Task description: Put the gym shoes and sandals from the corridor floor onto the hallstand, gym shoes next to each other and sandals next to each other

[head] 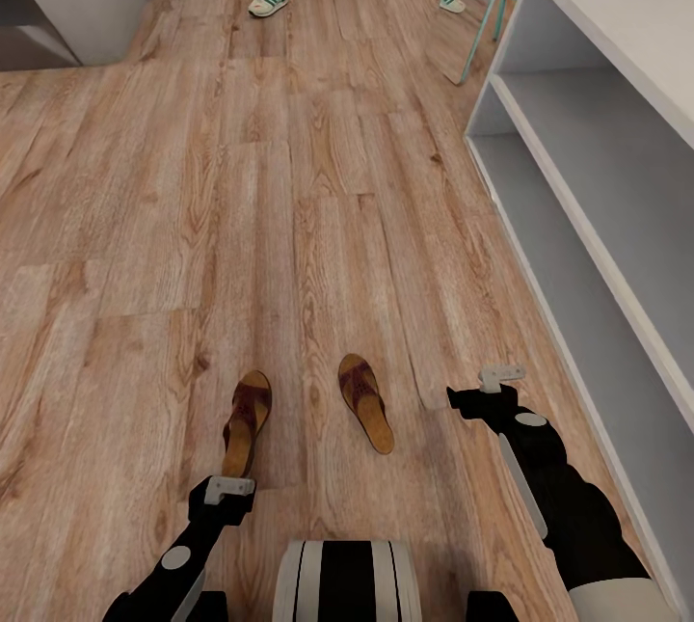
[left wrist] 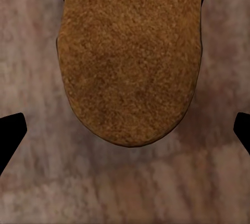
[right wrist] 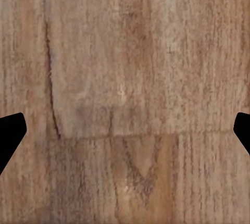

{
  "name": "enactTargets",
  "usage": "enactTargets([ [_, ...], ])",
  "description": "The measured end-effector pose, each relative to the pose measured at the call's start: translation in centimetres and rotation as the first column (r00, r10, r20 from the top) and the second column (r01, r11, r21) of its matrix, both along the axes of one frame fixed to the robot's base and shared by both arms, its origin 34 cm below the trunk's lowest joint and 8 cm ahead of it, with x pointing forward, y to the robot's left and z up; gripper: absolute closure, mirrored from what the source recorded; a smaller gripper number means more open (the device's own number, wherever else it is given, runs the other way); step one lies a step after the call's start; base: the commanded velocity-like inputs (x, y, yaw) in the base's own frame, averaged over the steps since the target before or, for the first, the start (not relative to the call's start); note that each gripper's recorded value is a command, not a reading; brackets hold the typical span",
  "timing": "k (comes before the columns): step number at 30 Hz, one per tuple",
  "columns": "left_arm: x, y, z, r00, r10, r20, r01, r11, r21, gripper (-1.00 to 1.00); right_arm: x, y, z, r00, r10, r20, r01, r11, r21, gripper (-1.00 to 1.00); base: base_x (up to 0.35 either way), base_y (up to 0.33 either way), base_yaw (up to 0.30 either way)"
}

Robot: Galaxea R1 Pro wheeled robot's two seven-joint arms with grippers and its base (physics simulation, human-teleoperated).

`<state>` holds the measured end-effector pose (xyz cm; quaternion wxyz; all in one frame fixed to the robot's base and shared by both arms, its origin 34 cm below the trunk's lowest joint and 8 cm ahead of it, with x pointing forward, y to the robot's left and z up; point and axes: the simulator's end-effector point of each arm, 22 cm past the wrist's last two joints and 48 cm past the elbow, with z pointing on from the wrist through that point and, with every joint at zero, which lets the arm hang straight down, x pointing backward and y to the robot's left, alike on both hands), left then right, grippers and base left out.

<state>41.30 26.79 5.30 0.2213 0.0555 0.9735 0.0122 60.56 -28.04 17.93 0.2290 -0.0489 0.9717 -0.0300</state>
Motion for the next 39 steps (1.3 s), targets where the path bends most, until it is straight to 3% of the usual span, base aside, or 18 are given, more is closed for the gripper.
enactTargets([
  [39, -0.08, -0.02, 0.01, 1.0, 0.003, 0.001, -0.003, 1.0, 0.004, -1.0, -0.03, -0.02, -0.01, 1.0, -0.001, -0.001, 0.001, 1.0, -0.001, -1.0, 0.04, 0.0, 0.0],
])
